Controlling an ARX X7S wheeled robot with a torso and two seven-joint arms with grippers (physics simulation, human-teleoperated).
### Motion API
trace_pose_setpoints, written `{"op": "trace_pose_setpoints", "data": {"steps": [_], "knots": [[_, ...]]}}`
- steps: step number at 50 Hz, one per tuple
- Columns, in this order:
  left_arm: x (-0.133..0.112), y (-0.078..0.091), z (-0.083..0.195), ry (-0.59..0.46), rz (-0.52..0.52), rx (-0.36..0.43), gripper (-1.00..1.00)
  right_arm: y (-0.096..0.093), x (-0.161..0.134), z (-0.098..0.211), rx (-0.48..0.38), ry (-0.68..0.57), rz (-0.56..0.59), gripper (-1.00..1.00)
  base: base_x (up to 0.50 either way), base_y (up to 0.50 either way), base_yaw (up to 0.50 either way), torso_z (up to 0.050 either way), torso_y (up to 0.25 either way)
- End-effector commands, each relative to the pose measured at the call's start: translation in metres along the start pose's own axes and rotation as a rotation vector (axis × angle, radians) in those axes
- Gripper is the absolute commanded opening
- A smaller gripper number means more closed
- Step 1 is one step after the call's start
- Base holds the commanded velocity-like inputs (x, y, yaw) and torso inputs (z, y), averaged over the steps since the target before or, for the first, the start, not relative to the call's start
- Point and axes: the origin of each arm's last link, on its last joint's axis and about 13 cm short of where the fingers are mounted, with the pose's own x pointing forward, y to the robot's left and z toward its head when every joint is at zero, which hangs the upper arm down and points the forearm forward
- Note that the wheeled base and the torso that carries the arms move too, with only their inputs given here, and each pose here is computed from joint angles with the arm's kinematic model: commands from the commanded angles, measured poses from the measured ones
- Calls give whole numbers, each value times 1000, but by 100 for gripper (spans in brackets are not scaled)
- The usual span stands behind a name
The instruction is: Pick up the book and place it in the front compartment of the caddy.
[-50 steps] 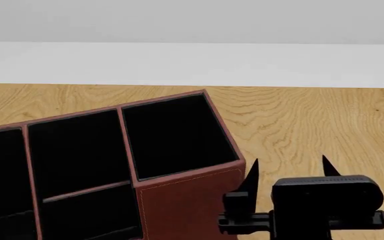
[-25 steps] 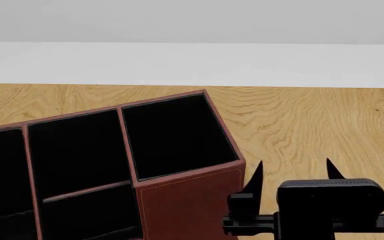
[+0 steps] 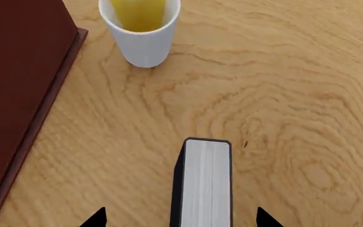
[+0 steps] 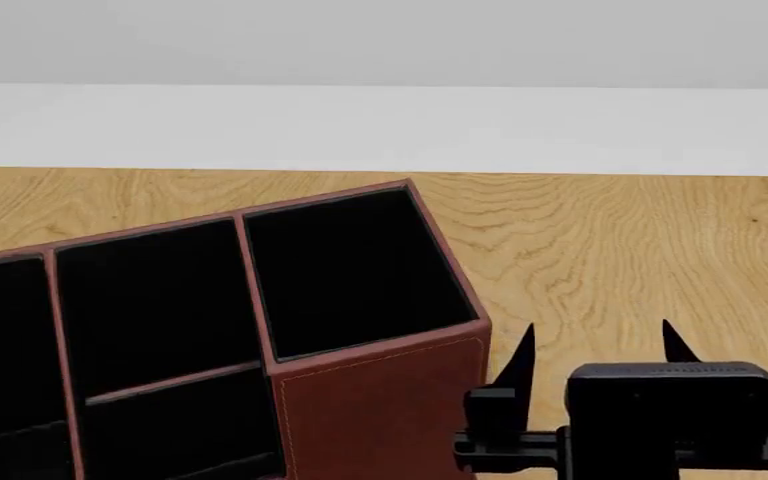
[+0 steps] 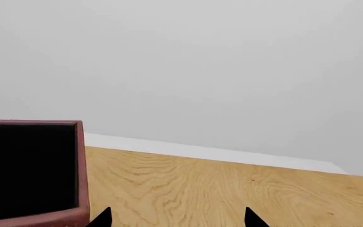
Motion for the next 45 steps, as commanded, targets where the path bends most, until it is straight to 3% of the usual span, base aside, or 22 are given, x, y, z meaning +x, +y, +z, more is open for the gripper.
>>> {"op": "trace_pose_setpoints", "data": {"steps": [1, 40, 41, 45], "knots": [[6, 2, 2, -1, -25, 19, 100, -5, 1, 2, 12, -9, -18, 100, 0, 0, 0, 0, 0], [28, 3, -6, 91, -52, 20, 100, -10, -1, -7, 28, -2, -38, 100, 0, 0, 0, 0, 0], [28, 3, -6, 91, -46, 19, -100, -10, -1, -7, 29, -1, -39, 100, 0, 0, 0, 0, 0], [27, 1, -8, 107, -45, 52, -100, -10, -1, -8, 27, 1, -38, 100, 0, 0, 0, 0, 0]]}}
